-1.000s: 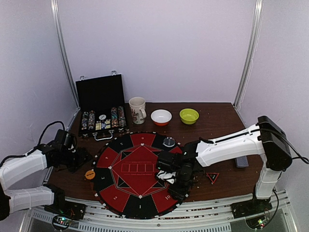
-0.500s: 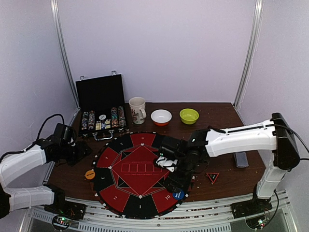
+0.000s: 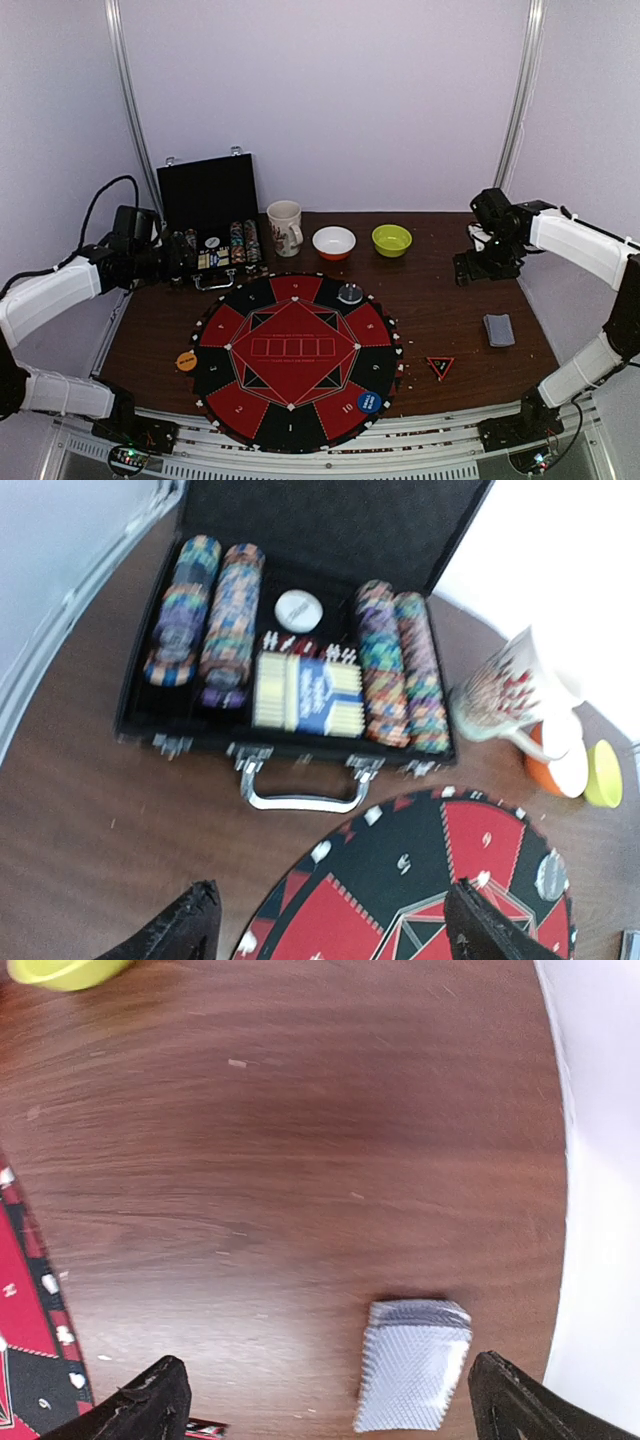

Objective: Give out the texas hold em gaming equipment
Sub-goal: Pick up the pile of poker chips from the chip case.

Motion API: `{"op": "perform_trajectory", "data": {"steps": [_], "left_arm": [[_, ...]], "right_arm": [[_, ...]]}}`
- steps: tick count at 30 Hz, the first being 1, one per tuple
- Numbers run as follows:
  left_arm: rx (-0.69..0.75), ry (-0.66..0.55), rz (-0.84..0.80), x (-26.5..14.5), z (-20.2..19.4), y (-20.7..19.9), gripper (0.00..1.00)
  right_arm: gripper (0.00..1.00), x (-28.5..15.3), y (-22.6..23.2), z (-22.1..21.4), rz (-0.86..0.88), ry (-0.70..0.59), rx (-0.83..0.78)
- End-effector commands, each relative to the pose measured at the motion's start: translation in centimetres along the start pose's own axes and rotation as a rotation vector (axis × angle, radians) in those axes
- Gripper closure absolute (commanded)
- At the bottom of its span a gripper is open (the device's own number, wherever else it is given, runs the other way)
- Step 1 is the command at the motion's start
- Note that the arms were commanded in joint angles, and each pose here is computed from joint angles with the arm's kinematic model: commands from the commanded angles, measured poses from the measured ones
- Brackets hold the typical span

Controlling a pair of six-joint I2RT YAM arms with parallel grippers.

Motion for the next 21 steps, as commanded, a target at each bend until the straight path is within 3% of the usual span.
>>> {"op": "perform_trajectory", "data": {"steps": [1,8,14,21], "left_arm": [[0.089,-0.154,-0.124,0.3,4.6,-4.3,0.2],[0.181,-0.208,-0.164,2.4,7.4,-7.3,0.19],[0.322,-0.221,-0.216,4.8,7.0,-8.4,0.14],[0.477,-0.294,-0.269,4.0,6.8,-8.8,0.08]], "right_arm": [[0.0,-0.2,-4.3,-1.5,-0.003,0.045,0.162],[0.0,-1.6,-7.5,-2.2,-0.12,0.079,0.194],[0.0,-1.8,-7.8,-1.0,-0.129,0.032,0.123],[0.0,-1.6,-8.8,-2.2,-0.201,0.062,0.074]]}}
Point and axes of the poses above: each gripper's point midway between its finger pads, its own x axis out along the fingers, its own y axis along the line the jaws close on, z = x × y, the point moved 2 cm from there along -x, back along the fingers, and after that the axes turned 6 degrees about -x, right-handed, at the moved point
